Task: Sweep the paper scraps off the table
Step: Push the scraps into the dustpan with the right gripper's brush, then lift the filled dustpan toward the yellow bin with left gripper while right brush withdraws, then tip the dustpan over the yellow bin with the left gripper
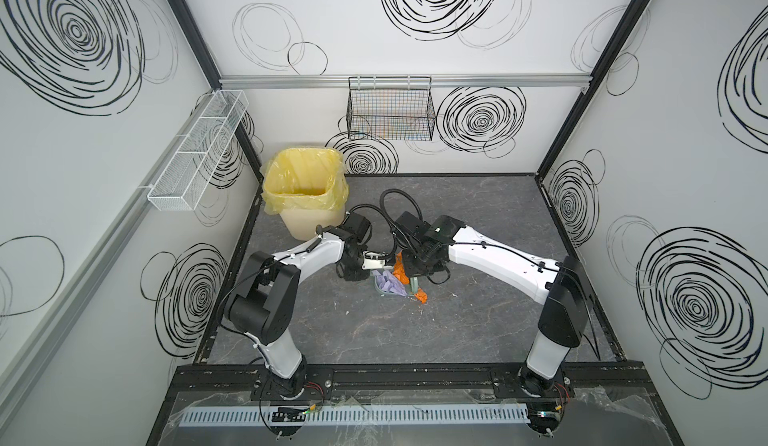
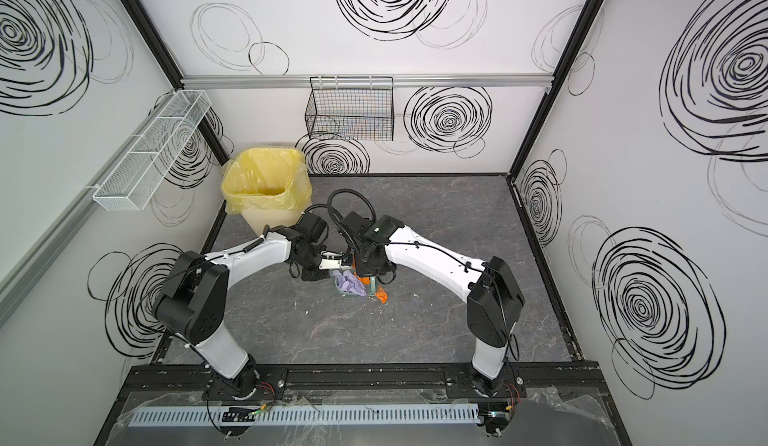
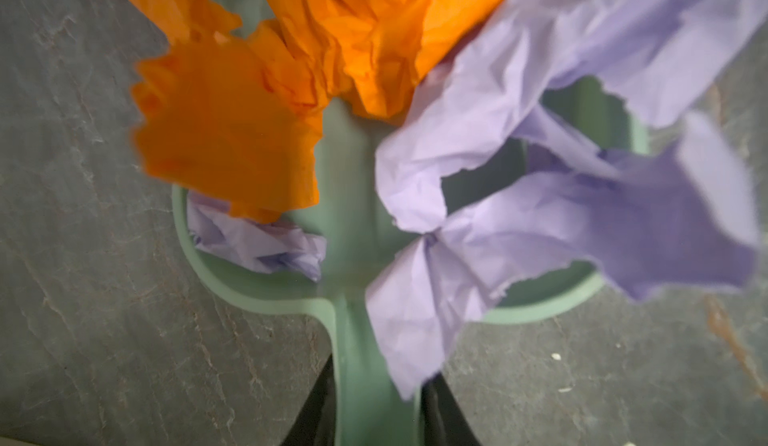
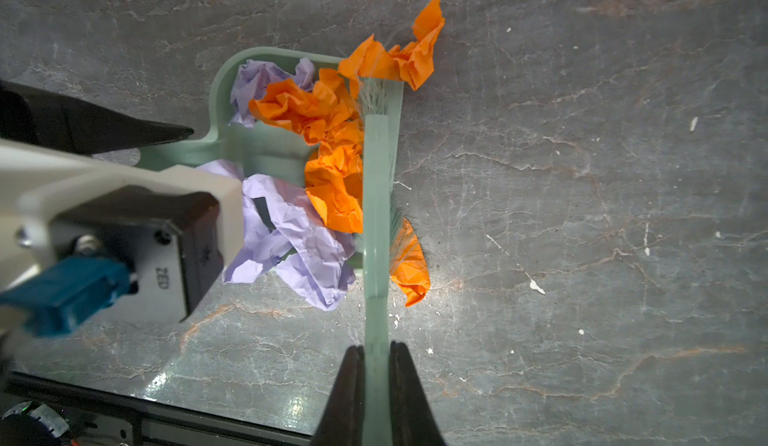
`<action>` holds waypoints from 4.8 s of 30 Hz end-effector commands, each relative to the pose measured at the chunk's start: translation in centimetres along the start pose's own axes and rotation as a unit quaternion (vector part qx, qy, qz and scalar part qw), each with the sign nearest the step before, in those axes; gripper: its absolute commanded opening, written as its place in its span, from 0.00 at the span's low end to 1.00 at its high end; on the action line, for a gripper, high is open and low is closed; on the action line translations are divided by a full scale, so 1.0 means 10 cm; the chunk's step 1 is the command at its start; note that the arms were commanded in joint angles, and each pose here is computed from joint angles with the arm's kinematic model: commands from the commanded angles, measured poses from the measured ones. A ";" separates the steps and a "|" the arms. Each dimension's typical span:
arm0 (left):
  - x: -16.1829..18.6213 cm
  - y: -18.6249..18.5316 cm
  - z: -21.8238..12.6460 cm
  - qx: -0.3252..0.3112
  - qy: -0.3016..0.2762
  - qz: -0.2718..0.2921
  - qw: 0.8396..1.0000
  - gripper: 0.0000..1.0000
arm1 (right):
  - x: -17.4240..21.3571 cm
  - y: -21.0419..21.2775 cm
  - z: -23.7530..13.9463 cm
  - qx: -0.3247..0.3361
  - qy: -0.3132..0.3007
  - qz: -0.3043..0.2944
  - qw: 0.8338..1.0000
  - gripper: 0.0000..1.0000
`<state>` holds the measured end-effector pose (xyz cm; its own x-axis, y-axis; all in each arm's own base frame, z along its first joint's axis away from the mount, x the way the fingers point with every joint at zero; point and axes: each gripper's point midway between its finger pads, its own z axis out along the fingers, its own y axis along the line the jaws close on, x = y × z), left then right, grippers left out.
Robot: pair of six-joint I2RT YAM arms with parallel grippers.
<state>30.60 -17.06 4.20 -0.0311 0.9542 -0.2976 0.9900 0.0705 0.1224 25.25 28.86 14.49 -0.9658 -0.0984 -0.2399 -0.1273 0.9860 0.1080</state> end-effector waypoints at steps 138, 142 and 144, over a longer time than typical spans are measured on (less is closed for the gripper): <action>1.65 2.30 -3.96 -0.436 0.330 0.074 0.834 0.00 | 0.07 -1.42 -0.21 0.048 -0.039 0.089 0.994 0.00; 1.64 2.29 -4.03 -0.443 0.328 0.075 0.831 0.00 | 0.05 -1.41 -0.22 0.046 -0.042 0.089 0.994 0.00; 1.64 2.28 -4.08 -0.448 0.327 0.075 0.829 0.00 | 0.03 -1.40 -0.23 0.048 -0.042 0.089 0.994 0.00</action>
<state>47.39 11.81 37.55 -0.2555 0.9165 0.3077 0.5717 -0.1134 0.8126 25.94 14.70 14.50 -0.9568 0.0843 -0.2782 0.0685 0.9955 0.0660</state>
